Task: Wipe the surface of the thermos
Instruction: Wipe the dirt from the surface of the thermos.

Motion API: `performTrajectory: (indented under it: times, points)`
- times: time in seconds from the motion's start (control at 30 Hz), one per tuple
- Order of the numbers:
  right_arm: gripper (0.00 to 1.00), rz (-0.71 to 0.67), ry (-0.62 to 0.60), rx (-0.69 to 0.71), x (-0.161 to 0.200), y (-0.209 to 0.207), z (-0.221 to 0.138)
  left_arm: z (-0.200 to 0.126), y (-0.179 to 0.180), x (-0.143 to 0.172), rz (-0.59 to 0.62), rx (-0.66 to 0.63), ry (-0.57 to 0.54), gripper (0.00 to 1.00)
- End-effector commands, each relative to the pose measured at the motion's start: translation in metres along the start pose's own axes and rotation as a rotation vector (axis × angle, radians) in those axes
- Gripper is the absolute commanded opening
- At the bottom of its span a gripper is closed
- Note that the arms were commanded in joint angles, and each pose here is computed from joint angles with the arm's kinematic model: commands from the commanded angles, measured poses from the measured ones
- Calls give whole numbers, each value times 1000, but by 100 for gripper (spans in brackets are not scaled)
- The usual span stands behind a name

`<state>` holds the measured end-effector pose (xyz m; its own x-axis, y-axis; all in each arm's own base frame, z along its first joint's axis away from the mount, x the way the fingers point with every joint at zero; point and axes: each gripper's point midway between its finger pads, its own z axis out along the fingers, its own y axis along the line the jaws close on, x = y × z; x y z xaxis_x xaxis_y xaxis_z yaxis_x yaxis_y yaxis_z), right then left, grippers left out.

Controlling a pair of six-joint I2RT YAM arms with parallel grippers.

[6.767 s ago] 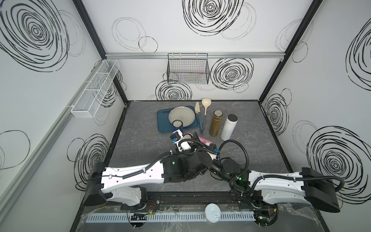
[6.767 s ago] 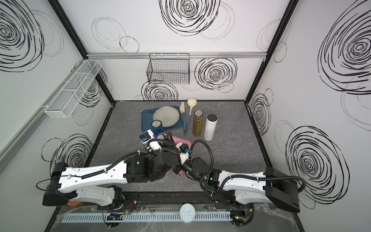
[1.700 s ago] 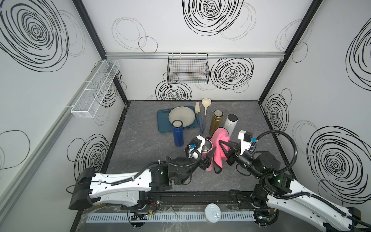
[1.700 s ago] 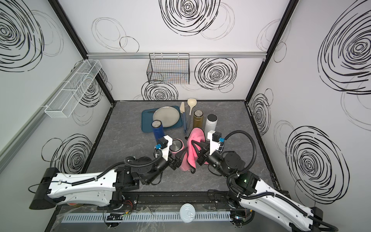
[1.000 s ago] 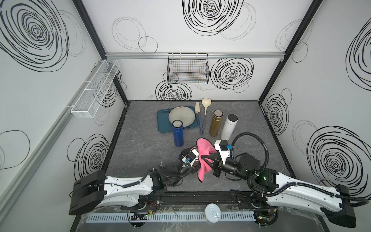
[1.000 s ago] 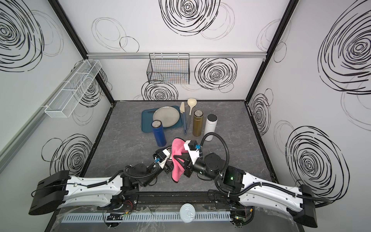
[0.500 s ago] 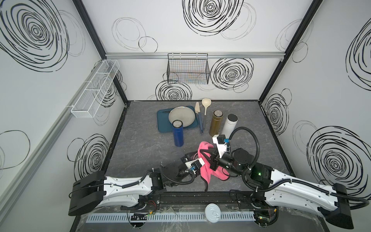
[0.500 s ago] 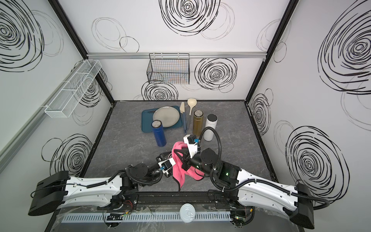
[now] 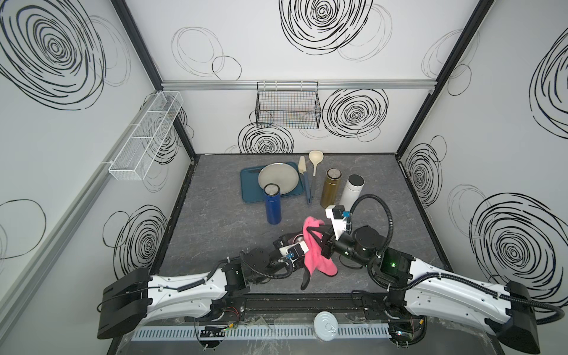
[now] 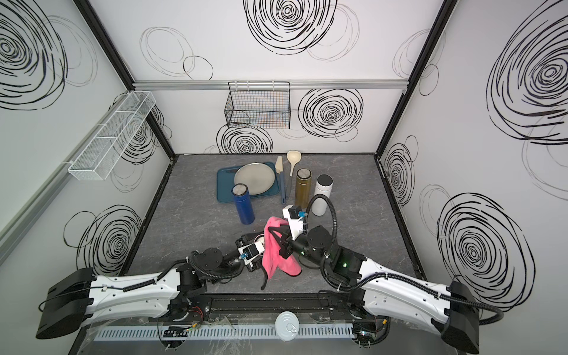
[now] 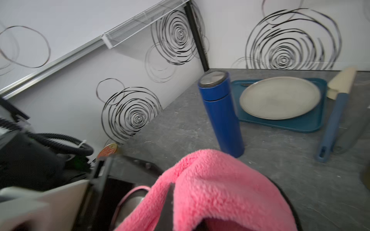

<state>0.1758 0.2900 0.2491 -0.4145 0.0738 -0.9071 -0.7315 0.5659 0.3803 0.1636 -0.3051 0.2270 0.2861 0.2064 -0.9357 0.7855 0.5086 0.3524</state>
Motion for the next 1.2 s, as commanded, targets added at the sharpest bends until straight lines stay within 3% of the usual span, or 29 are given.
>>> performTrajectory:
  times: [0.0, 0.07, 0.17, 0.37, 0.43, 0.6, 0.77, 0.97, 1.17]
  points:
    - [0, -39, 119, -90, 33, 15, -1, -15, 29, -93, -54, -78, -320, 0]
    - [0, -115, 132, -191, 42, 47, -3, -13, 34, -91, -59, -98, -303, 0]
    - [0, -177, 154, -236, 53, 70, -4, -11, 36, -89, -64, -100, -296, 0]
    - [0, -110, 66, 16, 34, 20, -5, -12, 33, -86, -55, -77, -283, 0]
    - [0, -64, 18, 39, 21, 7, -13, -13, 33, -85, -46, -68, -279, 0]
    - [0, -69, -81, -134, -12, 29, -40, -14, 40, -80, -67, -57, -286, 0]
    - [0, -137, -50, -305, -7, 73, -47, -13, 35, -80, -59, -14, -296, 0]
    - [0, -159, 48, -323, 13, 89, -21, -10, 26, -80, -31, 39, -286, 0]
    - [0, -124, 23, -237, 0, 76, -18, -11, 4, -78, 31, 138, -289, 0]
